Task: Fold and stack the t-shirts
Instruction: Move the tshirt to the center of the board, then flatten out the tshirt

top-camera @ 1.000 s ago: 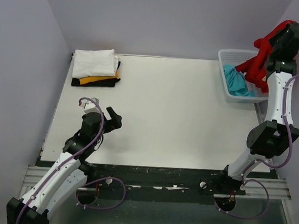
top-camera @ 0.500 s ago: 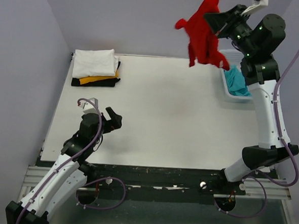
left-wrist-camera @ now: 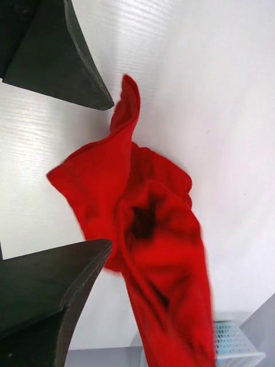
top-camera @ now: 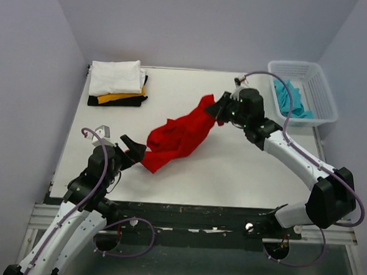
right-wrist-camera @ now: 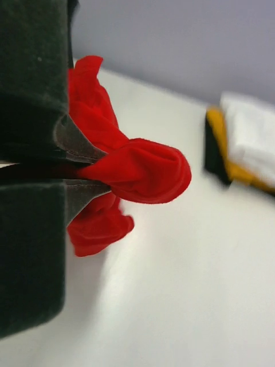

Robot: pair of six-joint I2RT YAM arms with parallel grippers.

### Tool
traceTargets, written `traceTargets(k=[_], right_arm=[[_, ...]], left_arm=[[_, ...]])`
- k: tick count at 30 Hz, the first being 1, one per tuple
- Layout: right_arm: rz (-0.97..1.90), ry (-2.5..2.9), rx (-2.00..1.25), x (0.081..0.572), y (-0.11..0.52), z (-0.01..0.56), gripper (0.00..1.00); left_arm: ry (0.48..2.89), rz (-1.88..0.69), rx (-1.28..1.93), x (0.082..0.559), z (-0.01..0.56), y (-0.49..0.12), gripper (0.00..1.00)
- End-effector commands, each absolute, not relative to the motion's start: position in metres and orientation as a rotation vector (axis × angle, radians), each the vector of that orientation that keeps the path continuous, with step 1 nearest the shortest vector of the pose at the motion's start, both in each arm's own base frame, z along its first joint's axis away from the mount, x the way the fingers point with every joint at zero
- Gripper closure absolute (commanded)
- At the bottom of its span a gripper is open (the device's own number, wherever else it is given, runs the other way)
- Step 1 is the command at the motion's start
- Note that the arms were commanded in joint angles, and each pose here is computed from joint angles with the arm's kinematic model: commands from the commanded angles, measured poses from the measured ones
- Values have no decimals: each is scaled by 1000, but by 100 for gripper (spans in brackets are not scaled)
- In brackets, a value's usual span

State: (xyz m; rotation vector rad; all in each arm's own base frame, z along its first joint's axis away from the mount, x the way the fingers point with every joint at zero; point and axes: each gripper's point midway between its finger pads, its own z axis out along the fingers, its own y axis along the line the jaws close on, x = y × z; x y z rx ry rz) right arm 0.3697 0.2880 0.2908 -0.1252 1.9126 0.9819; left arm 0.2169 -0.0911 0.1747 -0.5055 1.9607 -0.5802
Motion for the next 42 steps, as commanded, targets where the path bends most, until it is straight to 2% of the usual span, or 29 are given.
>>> traceTargets(k=[1, 2, 3, 4, 5, 7, 10, 12, 16, 22, 29, 33, 37, 39, 41, 42], right_arm=[[490, 1935, 349, 392, 190, 206, 88], [362, 1984, 422, 387, 168, 179, 75], [225, 2025, 484, 379, 146, 156, 57], [126, 2057, 524, 373, 131, 139, 34], [27, 2083, 557, 365, 117, 127, 23], [-88, 2115, 582, 355, 101, 121, 11], [-154, 2122, 543, 351, 93, 138, 8], [-95, 2098, 440, 355, 100, 155, 6], [223, 2025, 88, 355, 149, 187, 2], [627, 1884, -260, 333, 216, 217, 0], [650, 1900, -270, 339, 225, 207, 0], [630, 1910, -243, 342, 222, 204, 0], [636, 1912, -239, 343, 223, 203, 0], [648, 1915, -255, 342, 226, 202, 0], [663, 1928, -298, 339, 230, 198, 0], [668, 1932, -326, 338, 234, 196, 0]], left_arm=[[2063, -649, -546, 199, 145, -101, 1], [2086, -654, -554, 198, 135, -103, 1], [2110, -665, -557, 198, 127, -107, 2], [2135, -674, -554, 198, 119, -111, 2], [2164, -685, -548, 198, 113, -115, 2], [2214, -694, -536, 199, 103, -122, 1], [2274, -669, -541, 203, 92, -126, 1], [2296, -648, -551, 208, 86, -127, 1], [2310, -647, -551, 222, 83, -135, 2], [2363, -618, -587, 239, 66, -144, 2], [2489, -599, -527, 256, 46, -176, 2], [2569, -577, -452, 256, 34, -200, 14], [2635, -475, -405, 254, 18, -211, 37], [2662, -395, -395, 253, 10, -210, 54], [2682, -337, -388, 252, 3, -208, 76], [2684, -320, -393, 251, 2, -207, 97]])
